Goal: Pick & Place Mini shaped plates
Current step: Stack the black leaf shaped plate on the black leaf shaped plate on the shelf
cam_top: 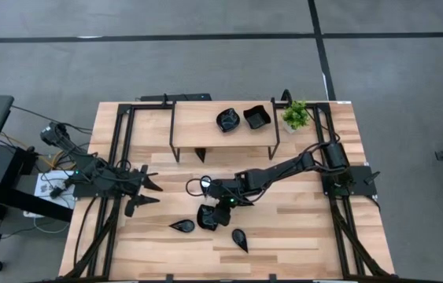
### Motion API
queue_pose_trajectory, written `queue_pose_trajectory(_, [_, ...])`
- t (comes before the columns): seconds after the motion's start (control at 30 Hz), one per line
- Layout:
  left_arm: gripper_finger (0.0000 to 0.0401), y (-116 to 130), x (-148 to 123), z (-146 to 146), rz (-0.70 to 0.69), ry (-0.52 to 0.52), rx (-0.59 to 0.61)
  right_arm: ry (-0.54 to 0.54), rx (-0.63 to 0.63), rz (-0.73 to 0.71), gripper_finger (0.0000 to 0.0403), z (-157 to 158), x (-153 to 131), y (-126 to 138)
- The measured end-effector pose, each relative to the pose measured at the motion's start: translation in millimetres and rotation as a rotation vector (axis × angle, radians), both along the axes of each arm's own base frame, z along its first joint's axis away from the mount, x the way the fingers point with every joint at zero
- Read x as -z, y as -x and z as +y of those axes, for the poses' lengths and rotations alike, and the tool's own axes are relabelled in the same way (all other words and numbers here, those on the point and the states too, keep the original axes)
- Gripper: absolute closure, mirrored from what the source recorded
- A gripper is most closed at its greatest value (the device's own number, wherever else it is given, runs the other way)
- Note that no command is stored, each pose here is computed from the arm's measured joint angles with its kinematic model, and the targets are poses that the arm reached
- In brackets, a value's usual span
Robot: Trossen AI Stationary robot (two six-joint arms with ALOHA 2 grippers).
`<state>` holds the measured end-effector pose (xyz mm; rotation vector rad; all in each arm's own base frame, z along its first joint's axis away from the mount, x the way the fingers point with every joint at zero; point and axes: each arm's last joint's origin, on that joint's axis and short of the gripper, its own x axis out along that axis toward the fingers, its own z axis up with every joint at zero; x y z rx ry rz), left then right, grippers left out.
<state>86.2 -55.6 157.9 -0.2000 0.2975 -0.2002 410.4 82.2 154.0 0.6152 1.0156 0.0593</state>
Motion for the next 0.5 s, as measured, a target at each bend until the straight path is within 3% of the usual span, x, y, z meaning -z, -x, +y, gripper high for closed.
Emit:
queue_pose_trajectory(0.13, [0.0206,-1.0,0.0,0.0,0.004,0.023,-0.028,0.009,0.011,-0.002,0.0269,-0.5,0.0,-0.2])
queue_pose_trajectory(0.27, [0.0206,-4.4,-5.8,6.3,-0.057,0.221,-0.307,0.013,0.014,-0.002,0.0269,-0.7,0.1,-0.2])
queue_pose_trajectory(0.5, [0.0206,-4.8,-6.5,7.8,-0.074,0.207,-0.348,0.013,0.014,-0.002,0.0269,-0.6,0.1,-0.2])
